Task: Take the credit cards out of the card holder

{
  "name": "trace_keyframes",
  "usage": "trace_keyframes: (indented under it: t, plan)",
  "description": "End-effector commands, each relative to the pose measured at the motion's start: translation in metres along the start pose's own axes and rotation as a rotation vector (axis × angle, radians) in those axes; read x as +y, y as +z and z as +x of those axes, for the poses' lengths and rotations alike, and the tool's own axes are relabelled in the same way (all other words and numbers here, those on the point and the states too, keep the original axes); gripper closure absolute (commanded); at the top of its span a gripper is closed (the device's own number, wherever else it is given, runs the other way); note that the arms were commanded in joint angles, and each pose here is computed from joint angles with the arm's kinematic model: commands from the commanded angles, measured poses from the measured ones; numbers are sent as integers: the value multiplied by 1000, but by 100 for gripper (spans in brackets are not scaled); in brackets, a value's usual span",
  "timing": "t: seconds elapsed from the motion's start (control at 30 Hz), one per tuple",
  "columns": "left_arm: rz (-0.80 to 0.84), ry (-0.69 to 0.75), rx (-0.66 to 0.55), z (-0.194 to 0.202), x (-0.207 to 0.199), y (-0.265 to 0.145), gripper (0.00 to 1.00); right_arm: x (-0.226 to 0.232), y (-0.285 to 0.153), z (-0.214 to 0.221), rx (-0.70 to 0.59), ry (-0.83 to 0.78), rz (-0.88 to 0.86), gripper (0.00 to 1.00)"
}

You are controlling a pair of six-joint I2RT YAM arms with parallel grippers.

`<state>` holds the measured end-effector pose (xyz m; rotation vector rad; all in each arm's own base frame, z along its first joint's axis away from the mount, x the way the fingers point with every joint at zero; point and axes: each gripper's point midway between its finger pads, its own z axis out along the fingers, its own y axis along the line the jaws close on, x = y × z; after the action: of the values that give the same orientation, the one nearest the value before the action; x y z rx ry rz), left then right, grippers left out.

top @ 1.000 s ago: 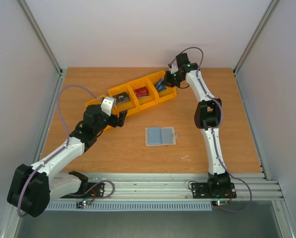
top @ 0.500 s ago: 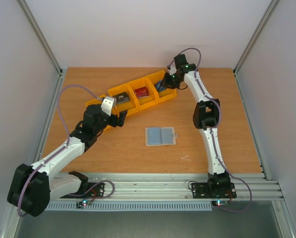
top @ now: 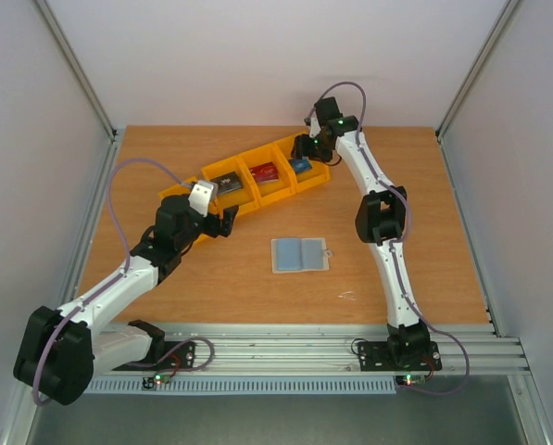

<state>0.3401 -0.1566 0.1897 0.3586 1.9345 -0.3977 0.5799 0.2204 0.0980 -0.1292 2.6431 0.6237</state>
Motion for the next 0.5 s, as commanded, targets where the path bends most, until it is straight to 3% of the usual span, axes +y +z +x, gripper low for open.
trace_keyframes:
  t: [0.0,0.13,0.2,0.23,0.47]
  plan:
    - [10,16,-83,-20,-2,-5,1,31,-70,-44,-185,-124,40,32]
    - [5,22,-92,-23,-1,-9,1,42,-108,-59,-264,-161,59,21]
    - [-10,27,-104,-27,1,-11,1,52,-132,-66,-307,-197,55,4]
    - [-22,28,-114,-30,3,-13,1,57,-144,-68,-326,-217,53,2]
    - [-280,2,-200,-43,47,-29,1,61,-247,-64,-460,-328,185,2]
